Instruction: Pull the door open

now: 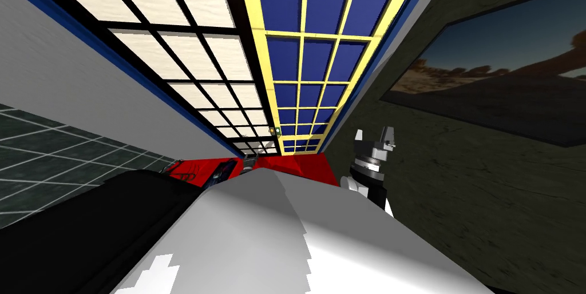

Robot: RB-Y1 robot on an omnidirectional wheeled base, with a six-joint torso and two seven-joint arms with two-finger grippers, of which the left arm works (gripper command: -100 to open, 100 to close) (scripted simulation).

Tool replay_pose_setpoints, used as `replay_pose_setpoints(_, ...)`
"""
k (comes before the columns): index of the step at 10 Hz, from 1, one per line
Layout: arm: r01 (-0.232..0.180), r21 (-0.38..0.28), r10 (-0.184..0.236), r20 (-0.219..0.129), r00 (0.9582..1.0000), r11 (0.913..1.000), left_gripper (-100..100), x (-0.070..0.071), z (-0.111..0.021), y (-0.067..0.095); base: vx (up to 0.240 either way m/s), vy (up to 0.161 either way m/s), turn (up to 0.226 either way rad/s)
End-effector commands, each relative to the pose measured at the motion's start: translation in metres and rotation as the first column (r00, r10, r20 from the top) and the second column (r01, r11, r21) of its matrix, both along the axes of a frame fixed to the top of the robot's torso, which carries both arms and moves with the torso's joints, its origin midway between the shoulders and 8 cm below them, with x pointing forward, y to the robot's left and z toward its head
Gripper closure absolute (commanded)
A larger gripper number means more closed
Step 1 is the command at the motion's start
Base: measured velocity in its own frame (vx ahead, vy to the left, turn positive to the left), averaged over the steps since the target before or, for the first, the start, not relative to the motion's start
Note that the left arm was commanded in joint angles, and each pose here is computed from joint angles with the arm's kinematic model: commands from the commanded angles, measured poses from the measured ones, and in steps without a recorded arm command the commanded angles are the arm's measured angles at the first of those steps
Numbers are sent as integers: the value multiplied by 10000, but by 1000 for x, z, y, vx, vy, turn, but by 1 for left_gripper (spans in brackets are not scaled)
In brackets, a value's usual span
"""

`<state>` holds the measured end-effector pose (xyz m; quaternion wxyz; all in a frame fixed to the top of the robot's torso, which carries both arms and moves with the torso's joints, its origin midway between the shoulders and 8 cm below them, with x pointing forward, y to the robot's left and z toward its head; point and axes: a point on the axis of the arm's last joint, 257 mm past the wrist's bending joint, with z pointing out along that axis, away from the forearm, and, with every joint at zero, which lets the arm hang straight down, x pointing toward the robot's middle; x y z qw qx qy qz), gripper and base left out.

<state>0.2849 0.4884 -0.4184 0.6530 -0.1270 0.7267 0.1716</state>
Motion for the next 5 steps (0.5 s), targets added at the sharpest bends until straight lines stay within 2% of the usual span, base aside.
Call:
replay_pose_setpoints(1,-196,99,198,-231,9995,9998,-100,-12,-6,11,-96,-13,49)
replay_pose_setpoints(2,-532,218,544,-600,9967,9983,-100,-33,-13,26,-155,-19,136)
replay_pose_setpoints(3,-629,248,645,-701,9955,9977,-100,-39,-15,31,-146,-16,108)
replay_pose_setpoints(4,-629,248,645,-701,9955,9977,-100,-39,-15,31,-75,6,19)
replay_pose_setpoints(5,-724,276,744,-799,9940,9970,-100,-45,-17,34,-42,17,14)
